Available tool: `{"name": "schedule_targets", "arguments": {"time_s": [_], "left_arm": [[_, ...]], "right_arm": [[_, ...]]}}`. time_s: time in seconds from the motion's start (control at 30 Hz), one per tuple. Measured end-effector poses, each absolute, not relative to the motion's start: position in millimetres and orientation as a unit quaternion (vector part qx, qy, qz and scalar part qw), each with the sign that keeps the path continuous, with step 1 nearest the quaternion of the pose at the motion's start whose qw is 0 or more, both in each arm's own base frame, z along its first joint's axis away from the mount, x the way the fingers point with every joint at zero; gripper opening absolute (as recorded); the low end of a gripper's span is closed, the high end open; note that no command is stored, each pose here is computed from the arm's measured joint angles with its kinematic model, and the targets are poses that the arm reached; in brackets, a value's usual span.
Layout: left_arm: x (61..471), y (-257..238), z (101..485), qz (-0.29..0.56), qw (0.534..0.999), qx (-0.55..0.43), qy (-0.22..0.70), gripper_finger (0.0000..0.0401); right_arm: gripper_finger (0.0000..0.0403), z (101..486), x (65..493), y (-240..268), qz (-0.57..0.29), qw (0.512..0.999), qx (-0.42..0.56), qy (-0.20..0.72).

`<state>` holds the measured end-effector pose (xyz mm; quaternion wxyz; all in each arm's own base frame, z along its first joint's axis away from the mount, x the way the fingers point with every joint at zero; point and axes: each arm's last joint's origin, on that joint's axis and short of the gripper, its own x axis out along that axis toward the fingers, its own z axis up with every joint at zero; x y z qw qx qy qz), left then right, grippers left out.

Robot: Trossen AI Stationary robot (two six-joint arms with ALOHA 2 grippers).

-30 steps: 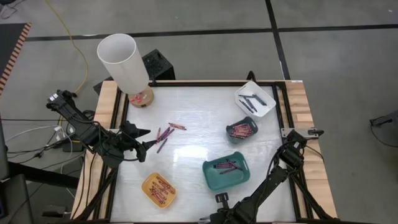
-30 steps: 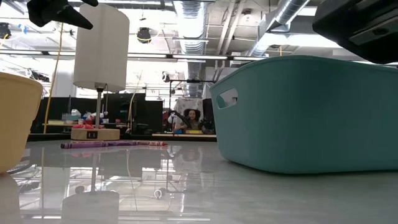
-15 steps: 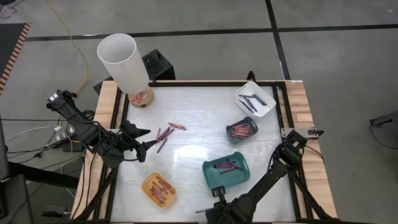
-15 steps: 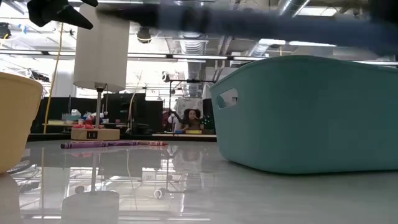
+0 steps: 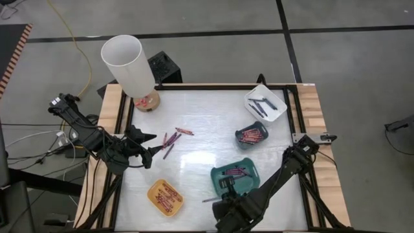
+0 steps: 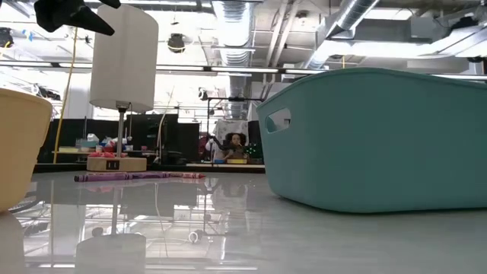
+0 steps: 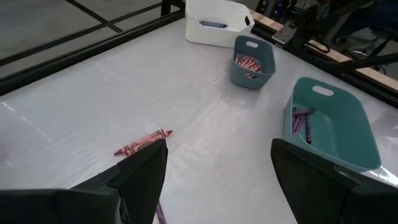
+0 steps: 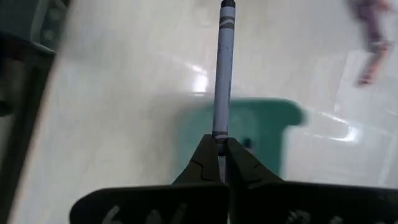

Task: Sort crayons
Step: Put the blue crayon into the white bin

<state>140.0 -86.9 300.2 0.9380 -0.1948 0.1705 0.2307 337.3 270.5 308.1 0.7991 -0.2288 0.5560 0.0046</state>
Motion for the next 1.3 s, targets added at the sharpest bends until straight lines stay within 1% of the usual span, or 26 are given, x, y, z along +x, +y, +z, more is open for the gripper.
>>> {"name": "schedule_targets", "arguments": {"time_s": [0.1, 0.37, 0.53, 0.73, 0.87, 1.0, 1.1, 1.3], "left_arm": [[140, -87, 300, 0.231, 0.938, -0.194, 0.170, 0.0276], [140, -87, 300, 0.230, 0.938, -0.196, 0.171, 0.0276], [140, -87, 300, 0.229, 0.938, -0.196, 0.172, 0.0276], [140, -87, 300, 0.229, 0.938, -0.196, 0.172, 0.0276], [140, -87, 300, 0.229, 0.938, -0.196, 0.172, 0.0276], [140, -87, 300, 0.229, 0.938, -0.196, 0.172, 0.0276], [140, -87, 300, 0.229, 0.938, -0.195, 0.172, 0.0276], [140, -87, 300, 0.229, 0.938, -0.195, 0.172, 0.0276]], "right_arm": [[0.0001, 321, 330, 257, -0.003, 0.798, -0.229, 0.558], [0.0001, 378, 313, 218, 0.005, 0.833, -0.205, 0.514], [0.0001, 417, 298, 181, -0.015, 0.861, -0.171, 0.478], [0.0001, 448, 284, 137, -0.045, 0.882, -0.137, 0.449], [0.0001, 462, 281, 100, -0.091, 0.889, -0.105, 0.436], [0.0001, 470, 282, 57, -0.162, 0.887, -0.068, 0.427], [0.0001, 474, 282, 24, -0.213, 0.879, -0.041, 0.424], [0.0001, 473, 281, -41, -0.310, 0.849, 0.003, 0.429]]}}
